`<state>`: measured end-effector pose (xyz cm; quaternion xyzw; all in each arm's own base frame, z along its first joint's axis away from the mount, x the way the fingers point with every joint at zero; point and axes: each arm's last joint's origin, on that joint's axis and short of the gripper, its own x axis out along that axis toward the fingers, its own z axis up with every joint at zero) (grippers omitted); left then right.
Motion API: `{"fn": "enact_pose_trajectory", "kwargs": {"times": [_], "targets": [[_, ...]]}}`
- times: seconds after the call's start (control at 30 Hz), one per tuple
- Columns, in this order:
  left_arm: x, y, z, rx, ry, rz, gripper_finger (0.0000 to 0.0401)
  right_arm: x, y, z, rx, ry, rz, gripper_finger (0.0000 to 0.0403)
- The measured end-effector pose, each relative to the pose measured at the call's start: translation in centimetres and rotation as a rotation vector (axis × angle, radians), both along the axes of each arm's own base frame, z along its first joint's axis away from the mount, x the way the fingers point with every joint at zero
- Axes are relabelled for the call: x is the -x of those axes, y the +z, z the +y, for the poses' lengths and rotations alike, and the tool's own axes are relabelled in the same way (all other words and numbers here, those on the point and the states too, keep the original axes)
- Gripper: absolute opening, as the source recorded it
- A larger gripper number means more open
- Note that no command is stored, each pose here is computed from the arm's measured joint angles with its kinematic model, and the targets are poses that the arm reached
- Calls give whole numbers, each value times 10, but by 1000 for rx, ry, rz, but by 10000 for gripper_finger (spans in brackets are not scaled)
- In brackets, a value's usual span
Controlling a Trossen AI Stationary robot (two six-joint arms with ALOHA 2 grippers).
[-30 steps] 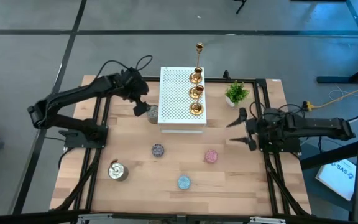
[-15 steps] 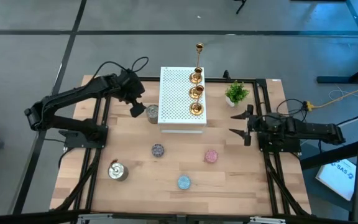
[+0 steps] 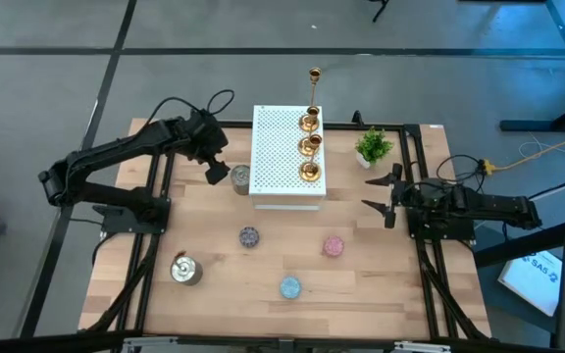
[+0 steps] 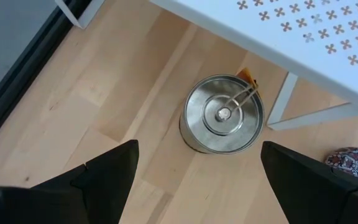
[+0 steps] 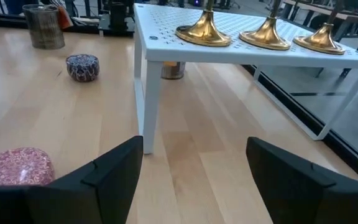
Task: Pick & Place candle stick holders
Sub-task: Put the top silver scented candle can on the shelf
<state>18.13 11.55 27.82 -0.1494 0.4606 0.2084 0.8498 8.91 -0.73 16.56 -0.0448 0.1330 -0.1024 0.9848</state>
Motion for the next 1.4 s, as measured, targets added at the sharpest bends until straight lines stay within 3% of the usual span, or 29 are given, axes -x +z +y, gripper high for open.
{"fn": "enact_pose_trajectory", "kwargs": {"times": [0.23, 0.5, 0.7, 1.13, 1.4], "targets": [[0, 0, 0, 0, 0, 0, 336, -4, 3, 8, -2, 283, -81, 291], [0, 0, 0, 0, 0, 0, 336, -10, 0, 7, 94, 279, -239, 291], [0, 0, 0, 0, -1, -1, 336, -10, -1, 5, 102, 206, -227, 291], [-1, 0, 0, -5, -7, -3, 336, -11, -1, 5, 103, 213, -224, 291], [-9, 7, 5, -168, -149, -64, 336, -10, -1, 5, 103, 213, -225, 291]]}}
